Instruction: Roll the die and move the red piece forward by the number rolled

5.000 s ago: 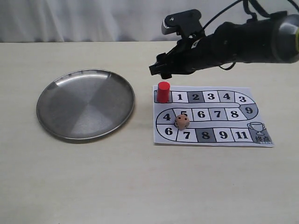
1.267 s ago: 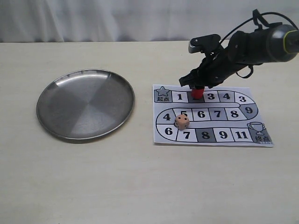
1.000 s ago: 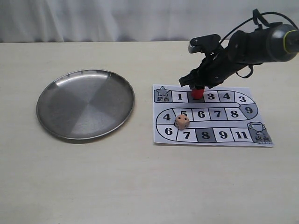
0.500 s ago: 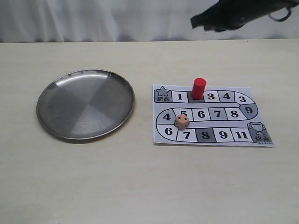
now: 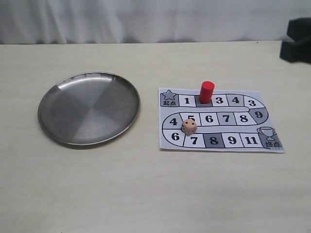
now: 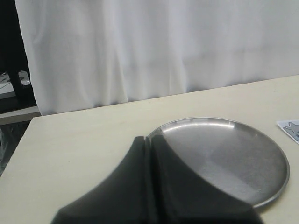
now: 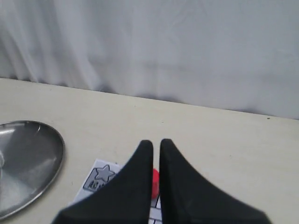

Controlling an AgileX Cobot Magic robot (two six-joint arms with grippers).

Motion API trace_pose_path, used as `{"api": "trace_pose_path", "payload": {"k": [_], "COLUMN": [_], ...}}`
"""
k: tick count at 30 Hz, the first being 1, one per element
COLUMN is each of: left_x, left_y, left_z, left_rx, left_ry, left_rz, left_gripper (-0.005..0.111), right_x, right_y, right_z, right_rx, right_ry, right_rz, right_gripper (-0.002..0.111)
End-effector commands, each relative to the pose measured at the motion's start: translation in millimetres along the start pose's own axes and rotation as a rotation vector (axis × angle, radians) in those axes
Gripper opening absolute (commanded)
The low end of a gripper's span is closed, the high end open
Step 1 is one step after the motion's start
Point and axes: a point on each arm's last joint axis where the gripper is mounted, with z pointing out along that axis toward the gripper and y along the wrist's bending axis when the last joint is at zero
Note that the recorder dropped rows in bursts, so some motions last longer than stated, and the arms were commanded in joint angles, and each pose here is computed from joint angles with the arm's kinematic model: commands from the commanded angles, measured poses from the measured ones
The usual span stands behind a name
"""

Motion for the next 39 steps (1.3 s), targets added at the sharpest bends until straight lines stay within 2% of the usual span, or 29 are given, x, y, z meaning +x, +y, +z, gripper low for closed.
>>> {"api": "trace_pose_path", "payload": {"k": [1, 11, 16, 19, 21, 39], "left_x": [0, 0, 0, 0, 0, 0], "left_y": [-0.6, -0.6, -0.6, -0.6, -0.6, -0.6], "left_z": [0, 0, 0, 0, 0, 0], "left_rx": [0.009, 0.009, 0.009, 0.009, 0.009, 0.009], "left_ry": [-0.01, -0.01, -0.01, -0.01, -0.01, -0.01], "left_rz": [-0.001, -0.001, -0.001, -0.001, -0.001, -0.001], "left_gripper": [0.0, 0.0, 0.0, 0.0, 0.0, 0.0], "right_x": [44, 134, 160, 158, 160, 159], "right_y": [1, 2, 1, 0, 1, 2], "right_z": [-36, -72, -76, -80, -83, -96], "right_rx": [0.008, 0.004, 0.017, 0.037, 0.032, 0.025], "right_ry": [-0.05, -0.076, -0.113, -0.205, -0.198, -0.304], "right_rz": [0.04, 0.083, 0.065, 0.008, -0.017, 0.003], "right_gripper": [0.005, 0.005, 0.005, 0.005, 0.005, 0.005]}}
